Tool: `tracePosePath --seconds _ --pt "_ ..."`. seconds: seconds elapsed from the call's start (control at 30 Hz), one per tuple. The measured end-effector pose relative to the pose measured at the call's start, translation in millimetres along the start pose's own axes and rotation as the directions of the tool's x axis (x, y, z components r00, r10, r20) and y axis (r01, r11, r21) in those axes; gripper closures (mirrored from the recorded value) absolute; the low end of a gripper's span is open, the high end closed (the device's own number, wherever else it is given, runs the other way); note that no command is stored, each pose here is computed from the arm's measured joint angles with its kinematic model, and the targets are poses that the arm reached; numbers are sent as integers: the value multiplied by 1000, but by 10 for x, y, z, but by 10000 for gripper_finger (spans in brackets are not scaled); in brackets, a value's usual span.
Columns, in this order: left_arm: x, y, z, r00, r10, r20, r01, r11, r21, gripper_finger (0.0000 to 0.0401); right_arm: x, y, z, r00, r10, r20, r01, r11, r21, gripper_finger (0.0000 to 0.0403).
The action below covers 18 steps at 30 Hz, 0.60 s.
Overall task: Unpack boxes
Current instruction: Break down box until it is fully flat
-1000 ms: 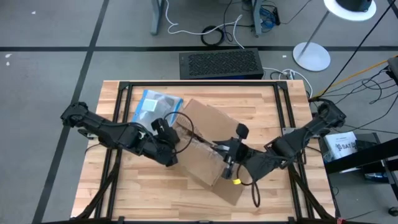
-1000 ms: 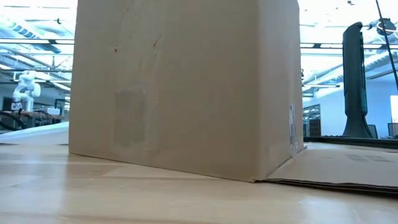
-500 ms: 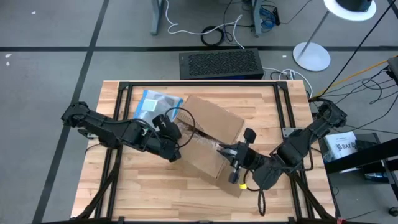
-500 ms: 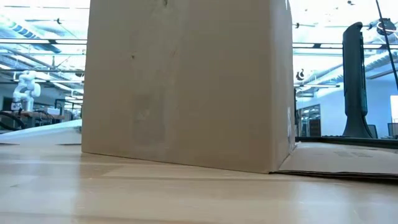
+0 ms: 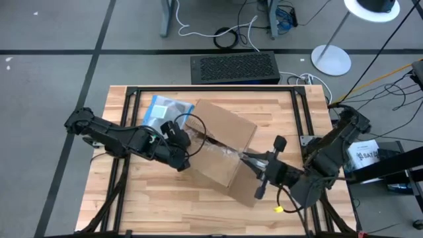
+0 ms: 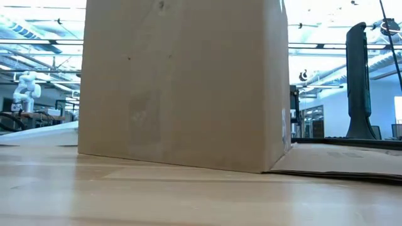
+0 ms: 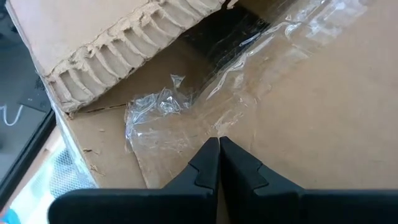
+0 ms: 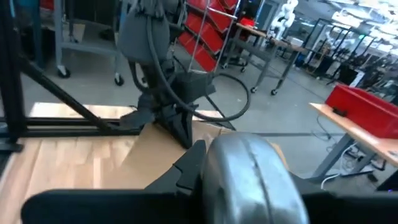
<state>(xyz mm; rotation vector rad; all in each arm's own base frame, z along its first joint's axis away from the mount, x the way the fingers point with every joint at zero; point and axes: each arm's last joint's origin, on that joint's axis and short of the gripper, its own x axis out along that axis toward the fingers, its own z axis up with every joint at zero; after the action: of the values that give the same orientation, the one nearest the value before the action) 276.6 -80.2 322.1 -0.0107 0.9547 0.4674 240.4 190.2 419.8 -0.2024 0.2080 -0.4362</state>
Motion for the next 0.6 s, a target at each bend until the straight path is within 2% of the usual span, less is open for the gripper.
tracePosePath --seconds 0.1,0.27,0.43,0.53,0.6 --pt "-57 26 -5 999 23 26 -24 999 29 379 -31 0 -59 999 14 -30 -15 1000 -15 336" --pt "-311 52 96 986 71 150 -81 995 60 379 -58 -30 -204 996 -11 -93 10 1000 -15 336" --pt "-622 75 237 942 125 311 -145 989 41 379 -71 -115 -343 986 -60 -155 54 998 -44 336" --pt "-668 57 253 927 150 343 -172 984 35 379 -82 -169 -393 981 -108 -160 98 993 -73 336" --pt "-673 45 259 931 126 343 -144 989 28 379 -79 -214 -420 977 -126 -174 114 990 -77 336"
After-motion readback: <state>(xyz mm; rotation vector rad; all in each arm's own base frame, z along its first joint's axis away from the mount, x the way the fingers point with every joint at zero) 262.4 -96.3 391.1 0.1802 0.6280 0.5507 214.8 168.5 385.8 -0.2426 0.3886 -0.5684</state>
